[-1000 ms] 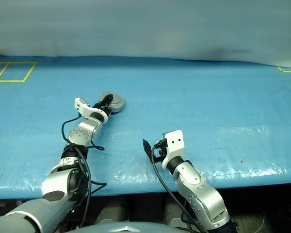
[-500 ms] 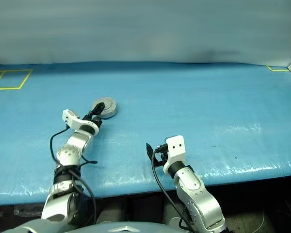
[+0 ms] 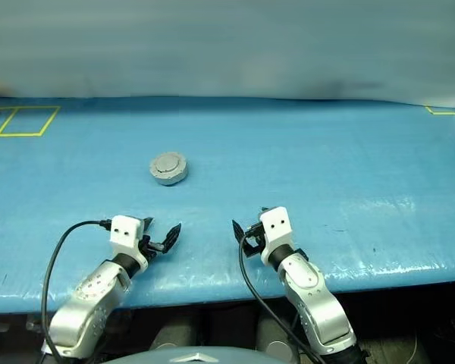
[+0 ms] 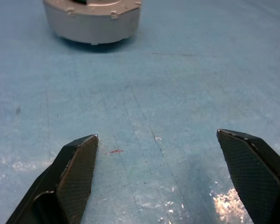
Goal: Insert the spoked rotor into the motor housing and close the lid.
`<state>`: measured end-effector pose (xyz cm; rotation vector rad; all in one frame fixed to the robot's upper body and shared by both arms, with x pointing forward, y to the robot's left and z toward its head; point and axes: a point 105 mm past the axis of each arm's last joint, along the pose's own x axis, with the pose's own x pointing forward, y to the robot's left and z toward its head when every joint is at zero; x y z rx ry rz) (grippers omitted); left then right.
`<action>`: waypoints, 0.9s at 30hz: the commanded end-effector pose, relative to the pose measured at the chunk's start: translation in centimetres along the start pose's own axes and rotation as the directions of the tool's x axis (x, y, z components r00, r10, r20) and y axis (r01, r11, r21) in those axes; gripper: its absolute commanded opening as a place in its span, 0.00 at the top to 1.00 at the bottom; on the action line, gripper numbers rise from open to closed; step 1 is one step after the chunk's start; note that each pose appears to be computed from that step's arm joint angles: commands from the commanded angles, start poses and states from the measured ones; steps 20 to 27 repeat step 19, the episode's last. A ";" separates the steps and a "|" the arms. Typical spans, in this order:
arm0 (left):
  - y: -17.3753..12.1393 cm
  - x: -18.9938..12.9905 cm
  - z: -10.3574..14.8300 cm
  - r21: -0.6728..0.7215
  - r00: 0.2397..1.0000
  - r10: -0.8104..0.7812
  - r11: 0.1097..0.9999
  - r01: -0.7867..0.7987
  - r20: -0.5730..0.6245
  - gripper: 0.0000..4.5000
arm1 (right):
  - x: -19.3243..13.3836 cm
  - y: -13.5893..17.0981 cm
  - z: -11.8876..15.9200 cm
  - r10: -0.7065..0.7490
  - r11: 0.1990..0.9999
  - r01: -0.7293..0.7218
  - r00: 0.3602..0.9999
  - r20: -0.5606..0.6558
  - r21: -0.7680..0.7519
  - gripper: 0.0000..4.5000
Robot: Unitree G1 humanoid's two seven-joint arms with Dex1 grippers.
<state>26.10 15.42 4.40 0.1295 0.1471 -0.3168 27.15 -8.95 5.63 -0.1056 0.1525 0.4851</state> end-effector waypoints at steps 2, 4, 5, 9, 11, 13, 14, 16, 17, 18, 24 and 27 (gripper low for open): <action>-0.8 -0.2 1.4 0.104 0.992 0.008 0.994 -0.021 0.130 0.01 | 0.3 -0.3 1.5 0.001 0.998 0.004 0.996 0.089 -0.060 0.00; -0.8 -0.2 1.3 0.127 0.989 0.026 0.991 -0.045 0.144 0.01 | 0.4 -0.3 1.6 -0.013 1.000 0.016 0.995 0.102 -0.024 0.00; -0.6 -0.1 1.4 0.129 0.987 0.050 0.989 -0.070 0.151 0.01 | 0.4 -0.2 1.6 -0.018 1.000 0.019 0.995 0.103 -0.005 0.00; -0.7 0.3 1.7 0.123 0.981 0.072 0.988 -0.095 0.179 0.01 | 0.4 0.3 1.1 -0.009 1.000 0.009 0.996 0.087 0.000 0.00; -0.8 0.4 1.8 0.109 0.980 0.072 0.990 -0.093 0.183 0.01 | 0.4 0.6 0.9 -0.002 1.000 0.001 0.997 0.080 0.006 0.00; -0.9 0.6 1.9 0.100 0.980 0.065 0.991 -0.085 0.186 0.01 | 0.3 0.9 0.7 0.005 1.000 -0.006 0.997 0.077 0.011 0.00; -1.0 0.6 1.9 0.095 0.981 0.059 0.992 -0.078 0.184 0.01 | 0.3 1.0 0.7 0.007 1.000 -0.008 0.997 0.075 0.015 0.00; -1.2 0.6 1.8 0.086 0.984 0.044 0.995 -0.060 0.173 0.01 | 0.2 1.2 0.5 0.017 1.000 -0.018 0.998 0.066 0.017 0.00; -1.3 0.6 1.8 0.081 0.985 0.036 0.995 -0.050 0.169 0.01 | 0.2 1.3 0.4 0.021 1.000 -0.022 0.998 0.063 0.018 0.00; -1.3 0.6 1.7 0.077 0.986 0.030 0.996 -0.044 0.165 0.01 | 0.1 1.3 0.3 0.024 1.000 -0.025 0.998 0.059 0.019 0.00; -1.4 0.6 1.7 0.074 0.986 0.027 0.997 -0.040 0.163 0.01 | 0.1 1.4 0.3 0.025 0.999 -0.026 0.998 0.057 0.020 0.00; -1.4 0.6 1.7 0.074 0.986 0.027 0.997 -0.040 0.163 0.01 | 0.1 1.4 0.3 0.025 0.999 -0.026 0.998 0.057 0.020 0.00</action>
